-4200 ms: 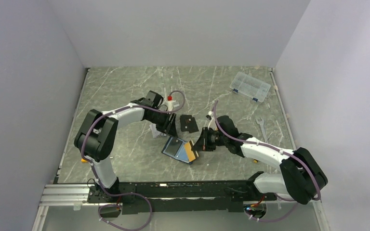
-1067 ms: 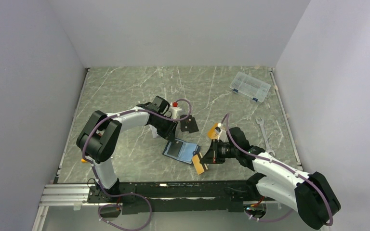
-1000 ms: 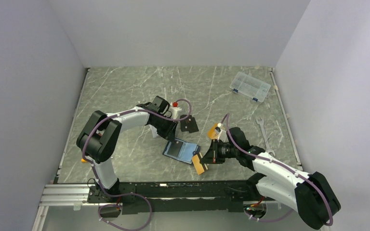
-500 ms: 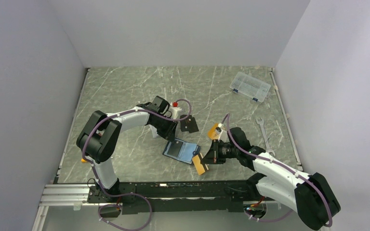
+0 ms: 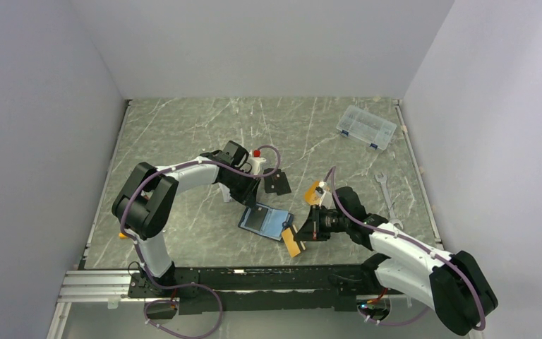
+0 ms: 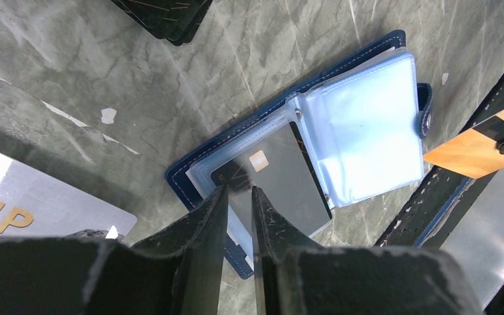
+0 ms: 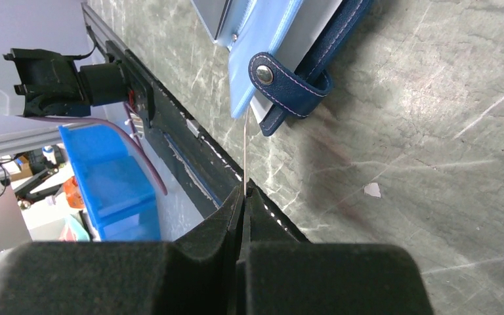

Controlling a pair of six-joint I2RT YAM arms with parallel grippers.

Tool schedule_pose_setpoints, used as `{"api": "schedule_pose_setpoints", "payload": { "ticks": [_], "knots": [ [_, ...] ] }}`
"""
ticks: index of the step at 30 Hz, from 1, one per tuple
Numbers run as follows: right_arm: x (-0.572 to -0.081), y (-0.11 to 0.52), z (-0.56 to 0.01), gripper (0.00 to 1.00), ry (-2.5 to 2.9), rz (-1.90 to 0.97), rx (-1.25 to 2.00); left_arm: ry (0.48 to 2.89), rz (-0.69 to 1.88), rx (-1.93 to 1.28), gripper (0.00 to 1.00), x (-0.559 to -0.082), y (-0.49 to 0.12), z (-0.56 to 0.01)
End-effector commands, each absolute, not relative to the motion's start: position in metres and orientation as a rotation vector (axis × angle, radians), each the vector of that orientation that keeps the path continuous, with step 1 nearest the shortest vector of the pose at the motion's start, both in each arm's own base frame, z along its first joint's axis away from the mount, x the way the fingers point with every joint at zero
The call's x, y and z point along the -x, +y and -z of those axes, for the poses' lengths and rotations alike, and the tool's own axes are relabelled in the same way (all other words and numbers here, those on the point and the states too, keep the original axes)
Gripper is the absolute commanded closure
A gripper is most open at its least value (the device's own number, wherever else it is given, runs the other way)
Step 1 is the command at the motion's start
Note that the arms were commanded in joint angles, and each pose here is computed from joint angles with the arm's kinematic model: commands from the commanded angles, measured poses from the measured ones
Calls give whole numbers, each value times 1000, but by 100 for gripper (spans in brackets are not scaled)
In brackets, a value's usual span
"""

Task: Put the credit cards into the card holder
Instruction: Turn over the card slot in the card holder.

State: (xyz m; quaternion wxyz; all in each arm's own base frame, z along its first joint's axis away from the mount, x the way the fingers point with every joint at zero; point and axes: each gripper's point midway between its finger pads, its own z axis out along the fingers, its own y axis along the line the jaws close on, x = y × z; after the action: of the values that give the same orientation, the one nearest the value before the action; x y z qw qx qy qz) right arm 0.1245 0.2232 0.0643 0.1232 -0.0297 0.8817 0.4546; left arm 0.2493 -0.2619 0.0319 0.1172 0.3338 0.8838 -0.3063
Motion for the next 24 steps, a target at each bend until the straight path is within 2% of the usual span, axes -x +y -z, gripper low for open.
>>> {"api": "schedule_pose_setpoints", "payload": {
  "ticks": [1, 24],
  "knots": [
    [-129, 228, -72, 100, 2521, -1369, 107, 2507, 906, -1010, 75, -255, -269, -52],
    [-140, 238, -79, 100, 2476, -1408, 109, 2500, 915, -1014, 76, -254, -269, -53]
  ]
}}
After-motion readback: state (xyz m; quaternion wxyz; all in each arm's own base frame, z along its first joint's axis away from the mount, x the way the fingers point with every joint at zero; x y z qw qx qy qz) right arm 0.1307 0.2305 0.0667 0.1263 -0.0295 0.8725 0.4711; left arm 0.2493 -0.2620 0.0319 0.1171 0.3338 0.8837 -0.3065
